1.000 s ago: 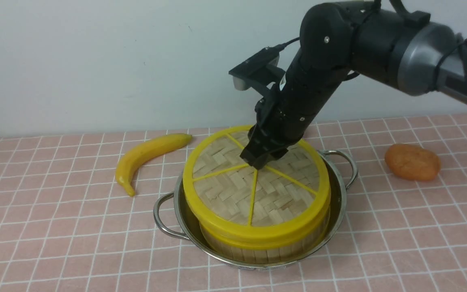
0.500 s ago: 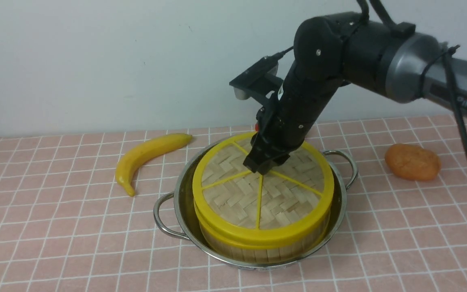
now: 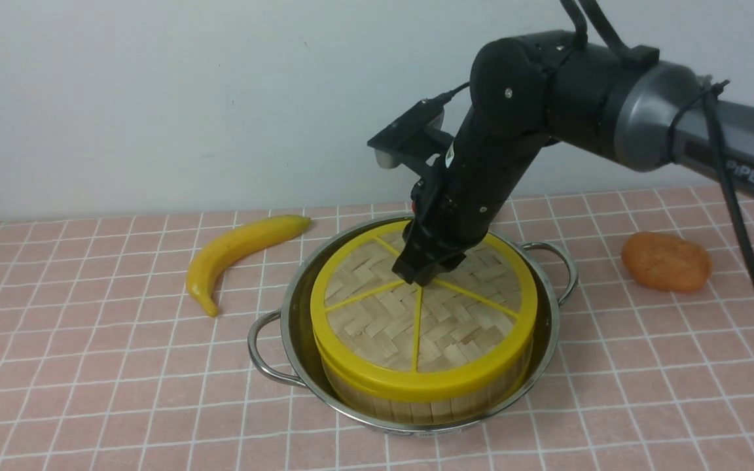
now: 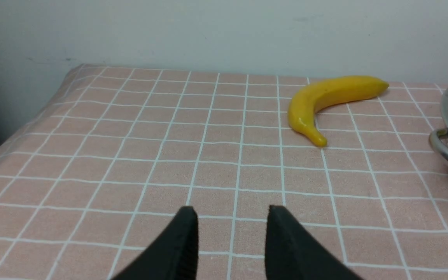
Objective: Place the steamer in the pot on the pink tablecloth, and put the lid on the steamer.
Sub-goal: 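Place the bamboo steamer lid onto the steamer basket in the pot with the right gripper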
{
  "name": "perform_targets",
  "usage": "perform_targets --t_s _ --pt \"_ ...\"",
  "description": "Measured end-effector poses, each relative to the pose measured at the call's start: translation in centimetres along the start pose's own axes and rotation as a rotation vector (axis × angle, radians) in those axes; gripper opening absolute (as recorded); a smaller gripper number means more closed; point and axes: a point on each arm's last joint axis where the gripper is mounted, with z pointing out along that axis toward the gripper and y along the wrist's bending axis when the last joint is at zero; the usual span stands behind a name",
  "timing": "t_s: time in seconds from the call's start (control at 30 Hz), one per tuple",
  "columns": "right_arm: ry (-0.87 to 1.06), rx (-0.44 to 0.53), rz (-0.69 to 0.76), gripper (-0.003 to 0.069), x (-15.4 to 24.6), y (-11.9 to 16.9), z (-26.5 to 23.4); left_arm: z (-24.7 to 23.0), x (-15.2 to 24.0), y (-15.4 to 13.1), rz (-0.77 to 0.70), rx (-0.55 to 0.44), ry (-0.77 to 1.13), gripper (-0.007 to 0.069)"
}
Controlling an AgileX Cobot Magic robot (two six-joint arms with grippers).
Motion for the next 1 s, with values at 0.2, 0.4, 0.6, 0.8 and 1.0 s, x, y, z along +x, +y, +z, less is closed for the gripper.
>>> perform_targets --t_s 0.2,0.4,0.6,0.8,1.0 --pt "0.0 0.0 -0.004 0.0141 0.0 0.0 0.0 0.0 0.0 0.0 0.0 0.0 0.0 0.0243" --pt "0.0 0.0 -0.049 0.0141 0.0 0.0 0.0 0.0 0.0 0.0 0.0 0.0 0.0 0.0243" --pt "-0.017 0.003 -0.124 0.0141 -0.16 -0.01 0.0 0.0 0.0 0.0 0.0 0.0 0.0 0.0243" --pt "-0.023 -0.001 -0.178 0.0141 -0.21 0.06 0.0 0.0 0.0 0.0 0.0 0.0 0.0 0.0243" --pt "-0.025 -0.004 -0.222 0.0141 -0.23 0.1 0.0 0.0 0.0 0.0 0.0 0.0 0.0 0.0243"
